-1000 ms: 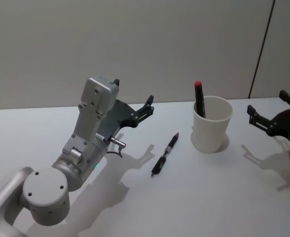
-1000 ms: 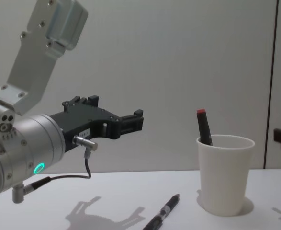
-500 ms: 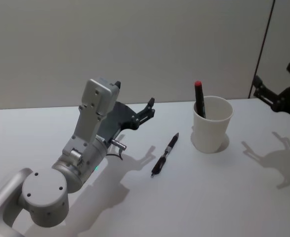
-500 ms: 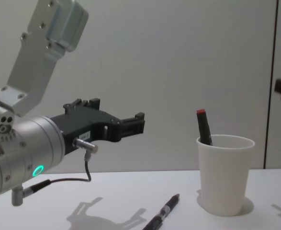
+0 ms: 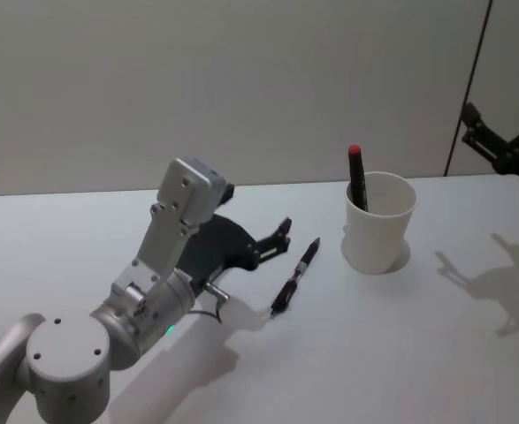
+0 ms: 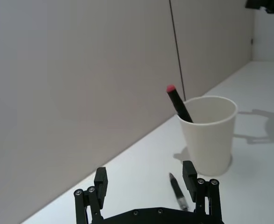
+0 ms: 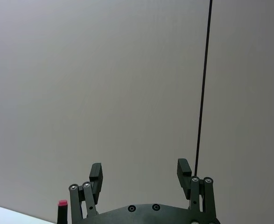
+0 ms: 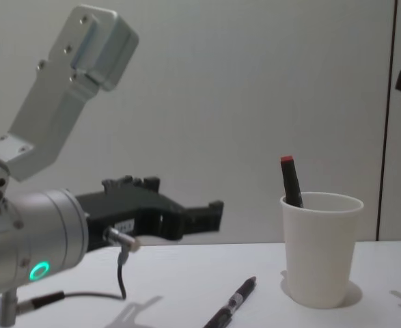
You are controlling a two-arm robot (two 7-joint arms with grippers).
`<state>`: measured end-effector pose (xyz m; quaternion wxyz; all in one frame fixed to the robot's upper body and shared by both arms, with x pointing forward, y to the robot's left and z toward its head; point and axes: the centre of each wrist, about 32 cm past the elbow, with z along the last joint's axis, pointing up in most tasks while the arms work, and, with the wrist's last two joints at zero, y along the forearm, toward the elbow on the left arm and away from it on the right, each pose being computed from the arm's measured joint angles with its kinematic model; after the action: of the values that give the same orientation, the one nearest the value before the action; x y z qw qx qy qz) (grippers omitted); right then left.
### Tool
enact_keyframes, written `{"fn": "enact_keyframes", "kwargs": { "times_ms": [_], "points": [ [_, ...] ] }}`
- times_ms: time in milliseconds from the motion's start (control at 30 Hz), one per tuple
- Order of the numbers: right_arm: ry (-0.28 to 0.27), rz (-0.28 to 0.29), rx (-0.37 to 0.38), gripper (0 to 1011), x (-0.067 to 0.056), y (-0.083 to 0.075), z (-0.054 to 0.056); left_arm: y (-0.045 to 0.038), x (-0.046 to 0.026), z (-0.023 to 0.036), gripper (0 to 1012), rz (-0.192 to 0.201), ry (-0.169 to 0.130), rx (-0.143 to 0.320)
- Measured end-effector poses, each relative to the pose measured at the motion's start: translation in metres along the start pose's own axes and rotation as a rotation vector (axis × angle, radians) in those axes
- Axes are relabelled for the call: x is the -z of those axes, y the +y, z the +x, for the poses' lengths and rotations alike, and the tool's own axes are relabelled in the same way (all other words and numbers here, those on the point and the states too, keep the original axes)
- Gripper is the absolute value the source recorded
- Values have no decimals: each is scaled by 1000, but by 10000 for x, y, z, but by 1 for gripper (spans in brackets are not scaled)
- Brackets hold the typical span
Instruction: Place the pen into the pen holder.
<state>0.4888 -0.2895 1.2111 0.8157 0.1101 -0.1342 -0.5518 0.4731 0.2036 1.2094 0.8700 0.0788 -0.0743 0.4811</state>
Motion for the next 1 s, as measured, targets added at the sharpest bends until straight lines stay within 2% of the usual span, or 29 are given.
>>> {"fn": "enact_keyframes", "kwargs": {
  "times_ms": [67,167,200,300,400,433,600,800,1000],
  "points": [
    [3,8,1,1002,-8,6,0,46,-12,-41,1001,28,8,29],
    [5,16,3,1002,-17,13,-1,72,-23,-92,1001,46,14,50],
    [6,18,3,1002,-18,14,-1,72,-23,-92,1001,46,14,50],
    [8,26,4,1002,-25,20,-1,90,-20,-159,1001,65,23,63],
    [9,29,5,1002,-29,22,0,89,-14,-202,1001,72,27,61],
    [9,31,5,1002,-31,24,-1,83,-10,-236,1001,75,29,59],
    [10,36,6,1002,-35,28,-1,41,14,-329,1001,85,25,49],
    [12,40,7,1002,-38,30,-3,-19,53,-401,1001,102,9,40],
    [13,42,7,1002,-41,33,-4,-52,99,-437,1001,122,0,37]
  ]
}}
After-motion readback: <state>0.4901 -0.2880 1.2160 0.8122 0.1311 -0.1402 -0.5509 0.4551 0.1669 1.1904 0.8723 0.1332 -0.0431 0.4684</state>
